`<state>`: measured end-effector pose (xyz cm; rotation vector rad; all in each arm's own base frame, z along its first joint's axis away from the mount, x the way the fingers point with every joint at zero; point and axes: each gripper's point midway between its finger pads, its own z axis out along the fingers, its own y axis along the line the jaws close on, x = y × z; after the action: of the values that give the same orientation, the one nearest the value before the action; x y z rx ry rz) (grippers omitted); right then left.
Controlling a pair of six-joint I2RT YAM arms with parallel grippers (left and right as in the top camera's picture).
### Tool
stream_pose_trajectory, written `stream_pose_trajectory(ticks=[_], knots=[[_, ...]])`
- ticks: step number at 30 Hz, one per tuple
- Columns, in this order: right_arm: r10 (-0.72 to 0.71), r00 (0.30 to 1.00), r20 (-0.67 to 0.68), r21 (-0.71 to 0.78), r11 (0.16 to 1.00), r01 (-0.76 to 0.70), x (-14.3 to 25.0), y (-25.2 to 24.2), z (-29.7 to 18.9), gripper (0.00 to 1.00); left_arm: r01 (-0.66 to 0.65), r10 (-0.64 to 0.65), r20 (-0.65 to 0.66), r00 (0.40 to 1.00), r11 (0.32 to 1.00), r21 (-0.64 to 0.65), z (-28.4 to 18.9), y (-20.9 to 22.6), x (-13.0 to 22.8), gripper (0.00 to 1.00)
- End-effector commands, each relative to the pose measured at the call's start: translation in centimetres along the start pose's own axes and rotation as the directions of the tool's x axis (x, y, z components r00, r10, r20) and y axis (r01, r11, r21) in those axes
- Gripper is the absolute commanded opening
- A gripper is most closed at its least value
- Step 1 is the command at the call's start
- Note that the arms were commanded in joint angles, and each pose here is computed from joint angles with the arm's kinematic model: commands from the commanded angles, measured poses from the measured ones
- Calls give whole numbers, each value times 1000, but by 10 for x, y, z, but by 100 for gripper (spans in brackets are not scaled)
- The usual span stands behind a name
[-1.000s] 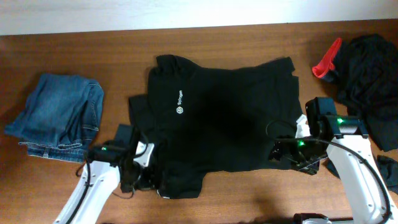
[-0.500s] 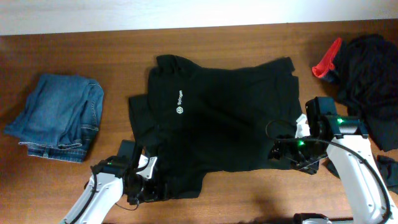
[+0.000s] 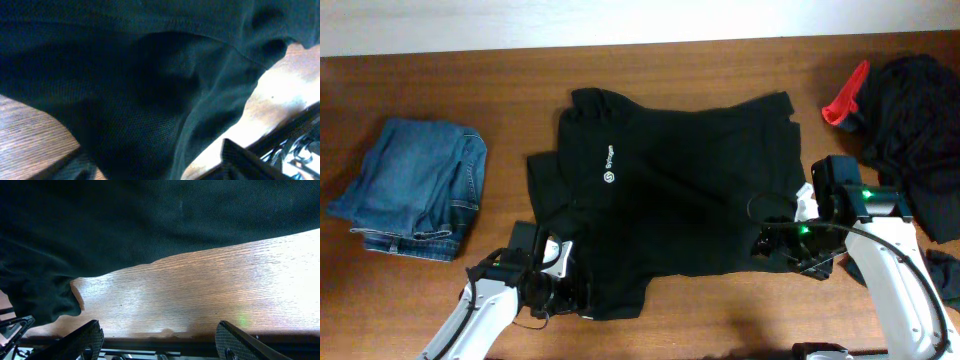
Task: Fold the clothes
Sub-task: 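Grasp the T-shirt's bottom hem corners with left and right grippers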
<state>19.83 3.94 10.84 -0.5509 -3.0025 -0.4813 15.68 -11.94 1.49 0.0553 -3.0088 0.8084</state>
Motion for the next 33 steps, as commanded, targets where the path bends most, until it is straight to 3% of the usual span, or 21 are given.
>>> stream_pose_trajectory(ticks=[1,5,7,13,17,20,23,28,33], knots=[[6,1000,18,-16,1000,-5,-1,1,-3,77,17,-16,-17,1000,999,27,0,-4,6,59],[5,1000,19,-16,1000,-5,-1,1,-3,76,46,-43,-71,997,998,49,-1,-7,19,11],[5,1000,20,-16,1000,-5,-1,1,-3,77,57,-53,-88,995,997,43,-1,-6,23,1],[5,1000,24,-1,1000,-5,-2,-1,-3,76,55,-51,-86,995,997,52,-14,-15,24,1],[15,999,35,28,999,-16,-4,-6,-3,76,3,-3,-1,1000,998,66,-39,-32,7,1],[66,996,63,89,994,-71,-8,-17,-4,78,-37,33,93,995,998,41,-60,-39,-9,1],[127,989,78,111,985,-135,-9,-22,-4,87,-47,49,142,989,999,-17,-74,-37,-16,1],[208,973,96,123,968,-219,-11,-29,5,94,-41,46,140,989,998,-37,-77,-34,-15,1],[351,935,51,112,928,-355,-5,-45,36,93,-39,44,135,990,999,-39,-76,-34,-13,1]])
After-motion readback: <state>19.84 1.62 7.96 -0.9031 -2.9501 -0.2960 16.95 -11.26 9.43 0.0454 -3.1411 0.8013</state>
